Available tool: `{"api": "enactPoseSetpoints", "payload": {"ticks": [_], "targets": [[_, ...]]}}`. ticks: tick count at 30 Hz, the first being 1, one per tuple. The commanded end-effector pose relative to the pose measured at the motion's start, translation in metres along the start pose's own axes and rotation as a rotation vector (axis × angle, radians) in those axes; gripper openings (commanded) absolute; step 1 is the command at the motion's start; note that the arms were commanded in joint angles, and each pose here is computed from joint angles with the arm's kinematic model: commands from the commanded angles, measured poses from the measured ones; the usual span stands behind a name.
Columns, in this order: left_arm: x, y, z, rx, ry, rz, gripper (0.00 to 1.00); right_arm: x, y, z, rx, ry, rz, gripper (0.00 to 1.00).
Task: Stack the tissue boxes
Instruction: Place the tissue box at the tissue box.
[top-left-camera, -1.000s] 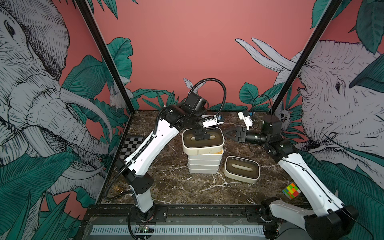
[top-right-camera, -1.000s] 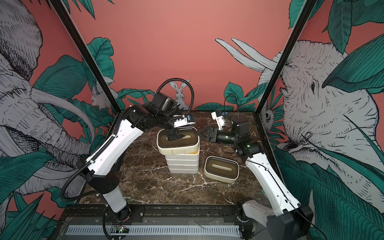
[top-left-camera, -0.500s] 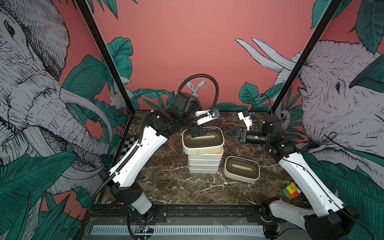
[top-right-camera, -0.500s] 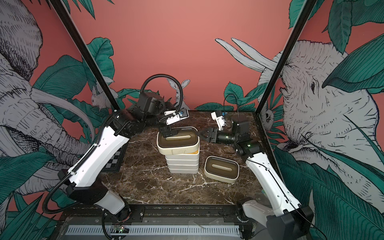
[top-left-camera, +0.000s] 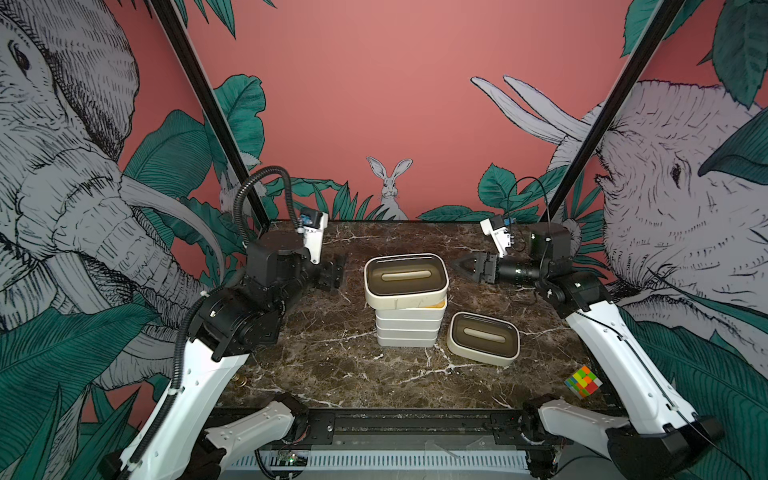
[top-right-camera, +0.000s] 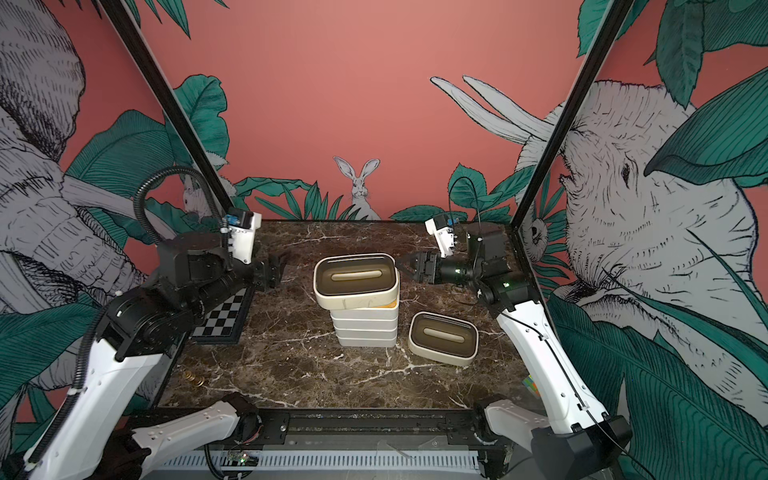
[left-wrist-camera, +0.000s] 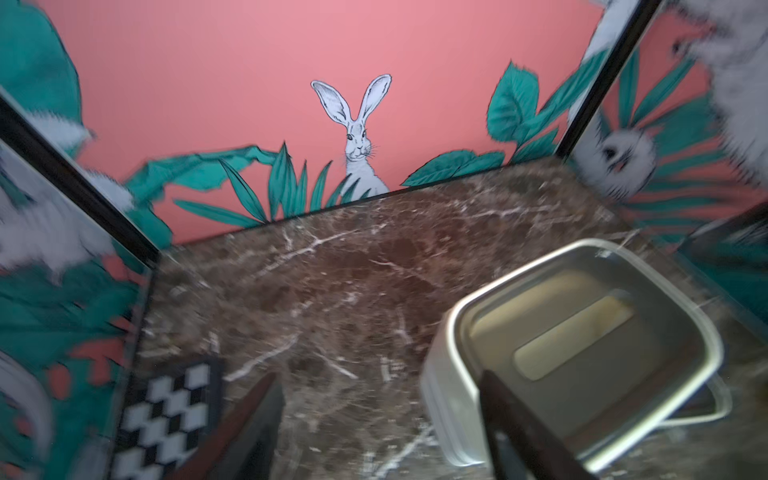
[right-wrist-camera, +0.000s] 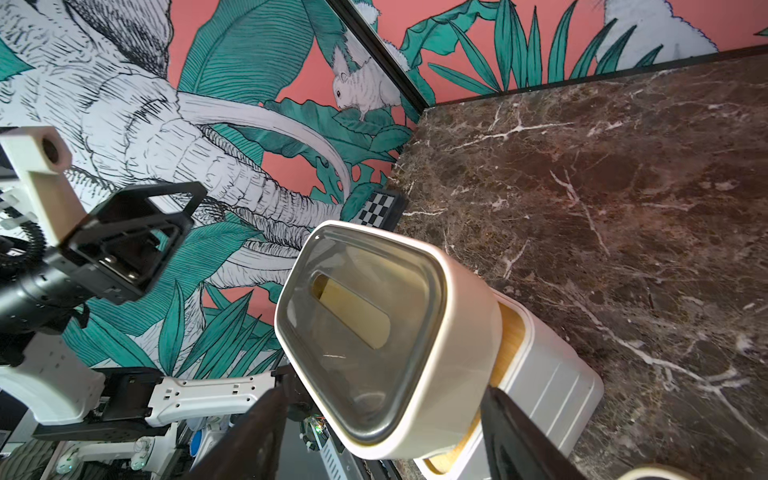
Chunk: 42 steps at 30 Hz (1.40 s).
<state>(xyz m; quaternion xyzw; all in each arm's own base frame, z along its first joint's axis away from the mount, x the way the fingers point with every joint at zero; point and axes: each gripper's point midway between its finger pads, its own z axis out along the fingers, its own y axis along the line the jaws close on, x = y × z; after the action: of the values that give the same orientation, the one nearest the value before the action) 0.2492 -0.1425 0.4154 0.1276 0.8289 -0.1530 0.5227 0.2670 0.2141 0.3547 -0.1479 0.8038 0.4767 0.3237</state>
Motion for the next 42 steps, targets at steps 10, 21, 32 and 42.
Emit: {"api": "enactPoseSetpoints", "payload": {"ticks": [10, 21, 32, 42], "targets": [[0.061, -0.039, 0.052, 0.145, 0.288, -0.382, 0.21, 0.000, 0.001, 0.002, 0.002, 0.003, -0.006, 0.71], [0.074, -0.031, 0.049, 0.100, 0.333, -0.359, 0.27, 0.006, 0.013, 0.019, -0.082, 0.052, -0.004, 0.71], [0.070, -0.043, 0.058, 0.170, 0.312, -0.361, 0.32, 0.014, 0.013, 0.025, -0.098, 0.078, 0.012, 0.71], [0.068, -0.048, 0.064, 0.196, 0.309, -0.352, 0.33, 0.021, 0.015, 0.025, -0.114, 0.098, 0.018, 0.72]]}}
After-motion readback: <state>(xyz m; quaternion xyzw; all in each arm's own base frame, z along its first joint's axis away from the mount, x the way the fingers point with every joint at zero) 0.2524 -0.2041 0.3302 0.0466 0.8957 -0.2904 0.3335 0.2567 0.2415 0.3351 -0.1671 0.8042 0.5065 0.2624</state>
